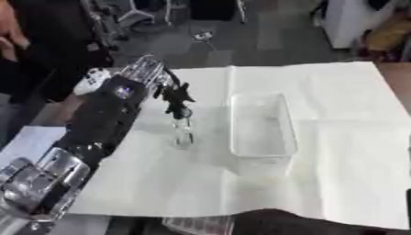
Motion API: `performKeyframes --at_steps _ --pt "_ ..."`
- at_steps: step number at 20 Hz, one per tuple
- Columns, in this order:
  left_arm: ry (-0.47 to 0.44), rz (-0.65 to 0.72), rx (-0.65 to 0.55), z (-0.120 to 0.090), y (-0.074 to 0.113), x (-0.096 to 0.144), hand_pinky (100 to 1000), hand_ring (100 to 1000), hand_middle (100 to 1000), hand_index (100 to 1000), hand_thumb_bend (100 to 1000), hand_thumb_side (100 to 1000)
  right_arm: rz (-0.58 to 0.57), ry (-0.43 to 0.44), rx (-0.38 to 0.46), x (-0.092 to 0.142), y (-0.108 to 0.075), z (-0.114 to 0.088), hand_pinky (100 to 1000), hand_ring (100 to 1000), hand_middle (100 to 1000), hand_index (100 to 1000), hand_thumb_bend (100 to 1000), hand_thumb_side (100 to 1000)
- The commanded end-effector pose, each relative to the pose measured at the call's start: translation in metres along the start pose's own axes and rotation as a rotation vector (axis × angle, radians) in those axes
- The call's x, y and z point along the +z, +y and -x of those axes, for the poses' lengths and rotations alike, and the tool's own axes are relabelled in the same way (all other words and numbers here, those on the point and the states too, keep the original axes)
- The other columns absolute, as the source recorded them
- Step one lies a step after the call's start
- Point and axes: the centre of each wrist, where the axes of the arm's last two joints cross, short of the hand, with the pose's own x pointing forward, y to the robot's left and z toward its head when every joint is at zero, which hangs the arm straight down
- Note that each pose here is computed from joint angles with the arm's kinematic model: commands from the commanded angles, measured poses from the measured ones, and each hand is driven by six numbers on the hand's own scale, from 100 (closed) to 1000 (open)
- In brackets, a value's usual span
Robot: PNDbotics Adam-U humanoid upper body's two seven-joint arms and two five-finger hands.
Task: Pick up objects on the table and place them in the box.
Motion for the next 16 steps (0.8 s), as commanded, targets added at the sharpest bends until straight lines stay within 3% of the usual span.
performKeyframes --at_steps 1,6,7,8,9,10,11,12,13,16 --pt "0.036 -0.037 0.005 0.008 0.006 0.005 499 716 762 857 237 1000 -0.010 -0.024 -0.024 -0.005 0.005 -0.005 529 543 581 742 100 1000" --pt "0.042 -0.032 -0.001 0.006 0.003 0.001 501 712 741 826 215 1000 -0.010 -0.025 -0.026 -0.005 0.006 -0.005 529 543 581 742 100 1000" --pt "0.044 -0.033 -0.001 0.006 0.003 0.001 477 650 650 744 100 899 -0.010 -0.025 -0.026 -0.005 0.006 -0.005 529 544 581 742 100 1000" --pt "0.046 -0.039 0.000 0.006 0.002 0.001 482 665 673 765 131 947 -0.009 -0.025 -0.026 -0.005 0.006 -0.005 529 543 581 742 100 1000" --pt "0.047 -0.048 0.003 0.005 0.002 0.001 460 614 590 680 100 773 -0.009 -0.025 -0.026 -0.005 0.006 -0.005 529 543 581 742 100 1000" --pt "0.049 -0.066 0.008 0.005 0.002 0.001 460 614 590 680 100 773 -0.009 -0.025 -0.026 -0.005 0.005 -0.005 529 543 581 742 100 1000" --pt "0.050 -0.094 0.015 0.004 0.002 0.001 428 562 508 575 100 630 -0.009 -0.025 -0.026 -0.005 0.005 -0.005 529 543 581 742 100 1000" --pt "0.051 -0.141 0.028 0.003 0.001 0.001 431 566 515 585 100 637 -0.009 -0.025 -0.026 -0.005 0.005 -0.005 529 543 581 742 100 1000" --pt "0.052 -0.182 0.038 0.002 0.001 0.001 385 508 442 470 100 582 -0.009 -0.025 -0.026 -0.005 0.005 -0.005 529 543 580 742 100 1000" --pt "0.044 -0.313 0.067 -0.002 -0.006 -0.004 328 467 396 371 100 571 -0.009 -0.025 -0.025 -0.005 0.005 -0.005 529 543 580 742 100 1000"
